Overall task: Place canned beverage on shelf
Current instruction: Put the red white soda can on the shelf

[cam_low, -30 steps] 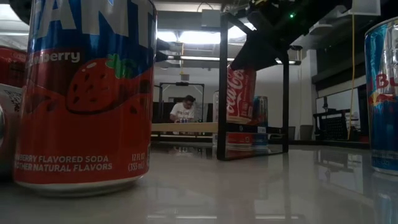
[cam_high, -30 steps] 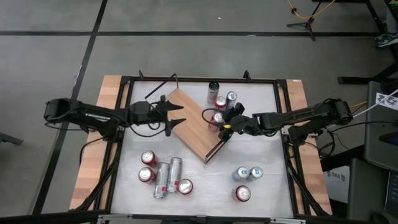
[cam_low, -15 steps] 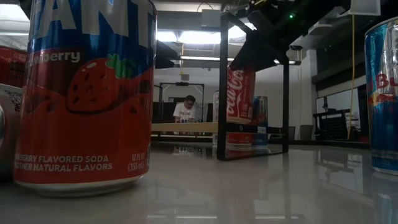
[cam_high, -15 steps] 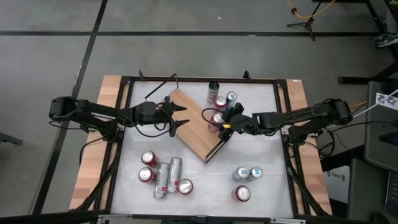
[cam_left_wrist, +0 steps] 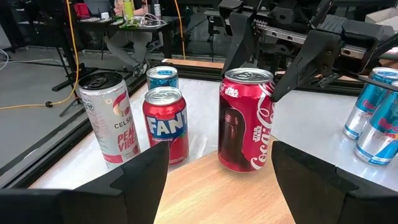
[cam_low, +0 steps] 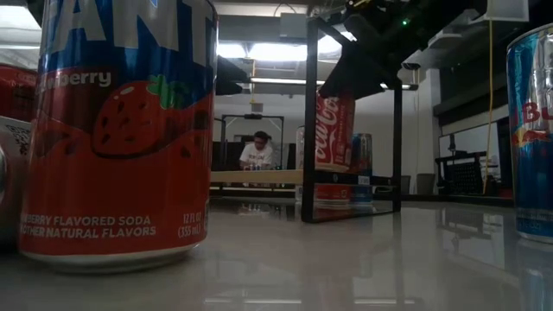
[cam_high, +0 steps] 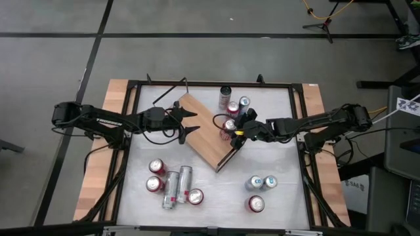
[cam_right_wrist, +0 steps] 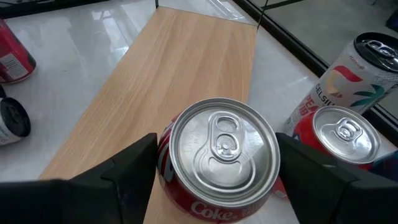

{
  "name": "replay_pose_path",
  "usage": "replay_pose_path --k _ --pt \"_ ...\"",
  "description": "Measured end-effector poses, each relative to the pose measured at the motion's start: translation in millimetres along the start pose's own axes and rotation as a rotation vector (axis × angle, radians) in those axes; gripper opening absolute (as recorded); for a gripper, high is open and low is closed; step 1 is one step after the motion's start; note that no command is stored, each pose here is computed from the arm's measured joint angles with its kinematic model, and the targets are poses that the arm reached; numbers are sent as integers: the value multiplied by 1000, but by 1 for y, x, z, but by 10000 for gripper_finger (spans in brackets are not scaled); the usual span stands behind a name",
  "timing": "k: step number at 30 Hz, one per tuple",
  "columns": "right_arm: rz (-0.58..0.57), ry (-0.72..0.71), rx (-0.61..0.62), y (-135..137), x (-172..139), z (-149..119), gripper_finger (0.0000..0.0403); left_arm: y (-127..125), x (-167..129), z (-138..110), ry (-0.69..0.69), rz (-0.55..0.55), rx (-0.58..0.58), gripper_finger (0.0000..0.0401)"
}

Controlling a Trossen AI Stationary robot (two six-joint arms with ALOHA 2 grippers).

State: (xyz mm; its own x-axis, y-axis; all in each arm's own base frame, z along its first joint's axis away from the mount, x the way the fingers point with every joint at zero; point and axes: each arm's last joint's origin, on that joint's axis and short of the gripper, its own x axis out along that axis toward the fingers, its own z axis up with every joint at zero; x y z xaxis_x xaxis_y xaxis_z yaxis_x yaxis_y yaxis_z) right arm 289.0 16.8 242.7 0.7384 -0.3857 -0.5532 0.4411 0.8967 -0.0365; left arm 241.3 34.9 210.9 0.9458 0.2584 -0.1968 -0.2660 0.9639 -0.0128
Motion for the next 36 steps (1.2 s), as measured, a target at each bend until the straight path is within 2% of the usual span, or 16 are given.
replay_pose_path --k 9,16,19,25,31,36 --pt "0 -4 0 0 0 0 353 0 0 0 0 0 0 276" --pt "1 -8 -4 -1 -2 1 357 0 0 2 -19 -1 -3 276" --pt "-2 -14 -51 -2 -6 4 358 -1 0 6 -60 -33 -8 276" --pt "14 -58 -122 -4 -22 26 358 -3 1 14 -122 -88 -12 276" --pt "-54 9 -199 -10 -39 41 358 -9 24 26 -120 -112 44 276" --pt "-173 74 -253 -16 -41 36 358 -16 56 28 -66 -119 75 276"
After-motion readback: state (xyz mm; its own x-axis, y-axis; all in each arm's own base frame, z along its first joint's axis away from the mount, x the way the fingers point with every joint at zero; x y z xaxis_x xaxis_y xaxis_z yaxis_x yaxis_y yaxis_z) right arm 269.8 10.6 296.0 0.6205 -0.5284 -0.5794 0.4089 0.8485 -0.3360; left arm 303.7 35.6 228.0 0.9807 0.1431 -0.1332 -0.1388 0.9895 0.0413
